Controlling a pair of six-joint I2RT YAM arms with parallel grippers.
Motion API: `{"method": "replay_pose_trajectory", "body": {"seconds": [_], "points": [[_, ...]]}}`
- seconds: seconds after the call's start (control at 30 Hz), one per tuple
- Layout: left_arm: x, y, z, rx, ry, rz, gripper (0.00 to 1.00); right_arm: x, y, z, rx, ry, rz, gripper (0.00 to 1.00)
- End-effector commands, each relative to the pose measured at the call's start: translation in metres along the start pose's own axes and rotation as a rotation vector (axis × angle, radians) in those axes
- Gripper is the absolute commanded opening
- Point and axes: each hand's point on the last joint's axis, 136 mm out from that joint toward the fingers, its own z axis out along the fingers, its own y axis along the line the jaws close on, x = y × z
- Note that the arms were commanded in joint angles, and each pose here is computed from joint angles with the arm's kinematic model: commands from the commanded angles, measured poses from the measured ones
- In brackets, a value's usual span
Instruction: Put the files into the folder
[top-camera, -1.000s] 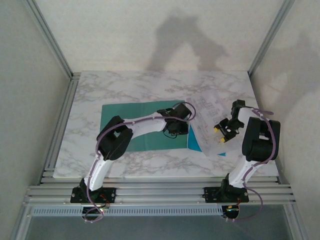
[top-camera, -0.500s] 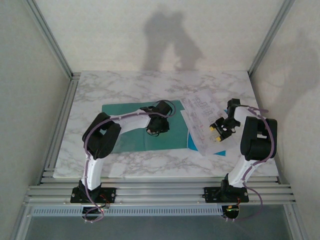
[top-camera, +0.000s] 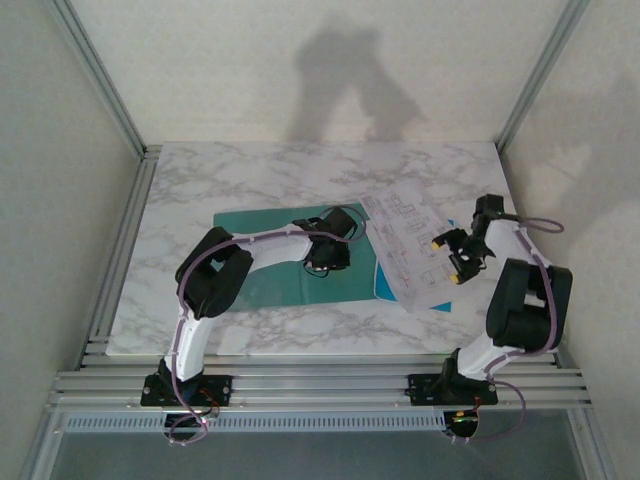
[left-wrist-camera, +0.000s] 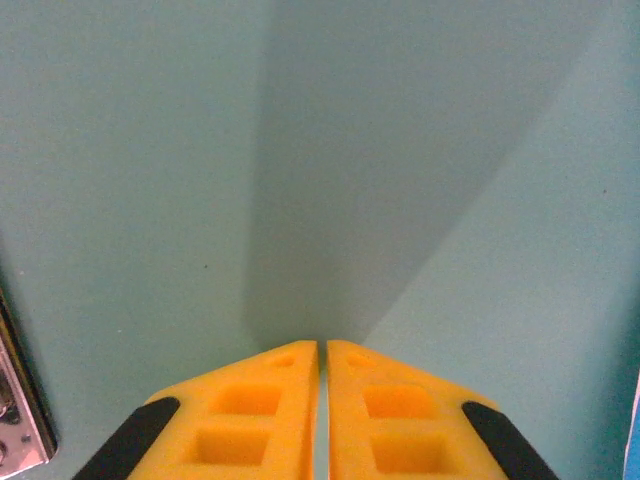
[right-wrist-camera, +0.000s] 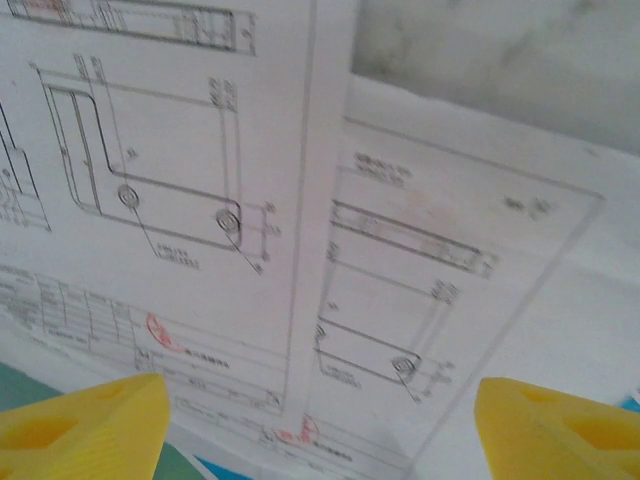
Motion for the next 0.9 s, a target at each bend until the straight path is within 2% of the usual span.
{"method": "replay_pose_trajectory", "body": {"seconds": [0.0,0.13,0.5,0.67,0.87], "points": [[0.010,0.006,0.015,-0.040,0.025,0.034,0.11,0.022,-0.027,0.011,0.059,0.060,0.040,0.82],[0.010,0.004,0.014,-0.036,0.020,0.047,0.10,0.038,-0.044,0.027,0.074,0.111,0.069,0.82],[0.009,0.002,0.014,-0.031,0.020,0.065,0.11,0.035,-0.047,0.049,0.103,0.156,0.056,0.82],[0.005,0.002,0.015,-0.034,0.012,0.070,0.11,0.048,-0.051,0.057,0.167,0.209,-0.028,0.82],[-0.003,0.001,0.017,-0.027,-0.003,0.082,0.11,0.067,-0.034,0.066,0.231,0.235,-0.196,0.82]]}}
